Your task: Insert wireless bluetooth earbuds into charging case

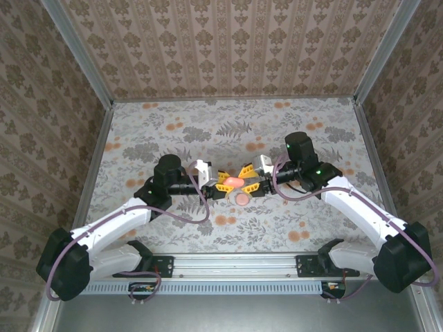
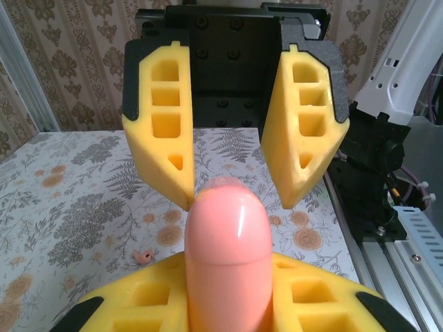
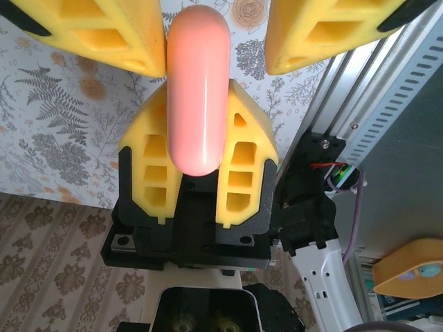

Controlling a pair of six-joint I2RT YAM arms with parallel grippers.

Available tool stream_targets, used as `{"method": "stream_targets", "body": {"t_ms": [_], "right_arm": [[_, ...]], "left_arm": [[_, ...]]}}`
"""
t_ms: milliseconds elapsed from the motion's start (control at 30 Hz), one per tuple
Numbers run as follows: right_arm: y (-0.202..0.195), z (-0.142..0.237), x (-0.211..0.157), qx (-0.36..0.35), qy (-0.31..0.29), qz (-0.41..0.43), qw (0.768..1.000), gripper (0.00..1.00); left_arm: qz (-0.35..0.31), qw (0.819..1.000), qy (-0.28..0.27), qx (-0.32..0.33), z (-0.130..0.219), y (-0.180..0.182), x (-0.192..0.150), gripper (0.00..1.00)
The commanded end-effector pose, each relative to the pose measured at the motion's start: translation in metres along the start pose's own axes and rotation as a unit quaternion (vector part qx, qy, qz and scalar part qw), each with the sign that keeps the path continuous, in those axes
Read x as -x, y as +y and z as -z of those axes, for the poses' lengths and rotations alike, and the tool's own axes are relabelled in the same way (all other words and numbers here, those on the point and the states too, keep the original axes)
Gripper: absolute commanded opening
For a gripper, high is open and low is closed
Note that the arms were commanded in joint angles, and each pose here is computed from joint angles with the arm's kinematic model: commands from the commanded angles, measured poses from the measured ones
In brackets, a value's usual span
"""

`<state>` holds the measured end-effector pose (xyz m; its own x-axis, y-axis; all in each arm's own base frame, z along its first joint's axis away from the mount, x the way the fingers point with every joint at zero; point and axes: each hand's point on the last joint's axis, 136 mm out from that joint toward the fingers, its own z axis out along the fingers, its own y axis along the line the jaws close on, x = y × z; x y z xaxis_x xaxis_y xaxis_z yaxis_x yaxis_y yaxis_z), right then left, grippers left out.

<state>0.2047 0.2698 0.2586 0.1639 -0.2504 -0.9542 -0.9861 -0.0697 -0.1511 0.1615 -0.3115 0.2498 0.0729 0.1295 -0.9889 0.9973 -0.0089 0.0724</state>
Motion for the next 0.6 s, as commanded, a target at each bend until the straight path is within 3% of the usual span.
{"method": "stream_targets", "body": {"t_ms": [0,567], "right_arm": [[-0.003,-0.0022,0.0099,0.0,-0.002,0.002,1.0,0.41],[-0.0061,-0.0007,0.0161,-0.018,-0.004,0.014,1.0,0.4]], "left_arm": [[-0.019,1.0,-0.024,-0.005,0.0046,-0.0036,0.0158,0.23],[-0.028,0.999,-0.025,-0.007,0.0046,-0.0023,0.0214,0.23]]}}
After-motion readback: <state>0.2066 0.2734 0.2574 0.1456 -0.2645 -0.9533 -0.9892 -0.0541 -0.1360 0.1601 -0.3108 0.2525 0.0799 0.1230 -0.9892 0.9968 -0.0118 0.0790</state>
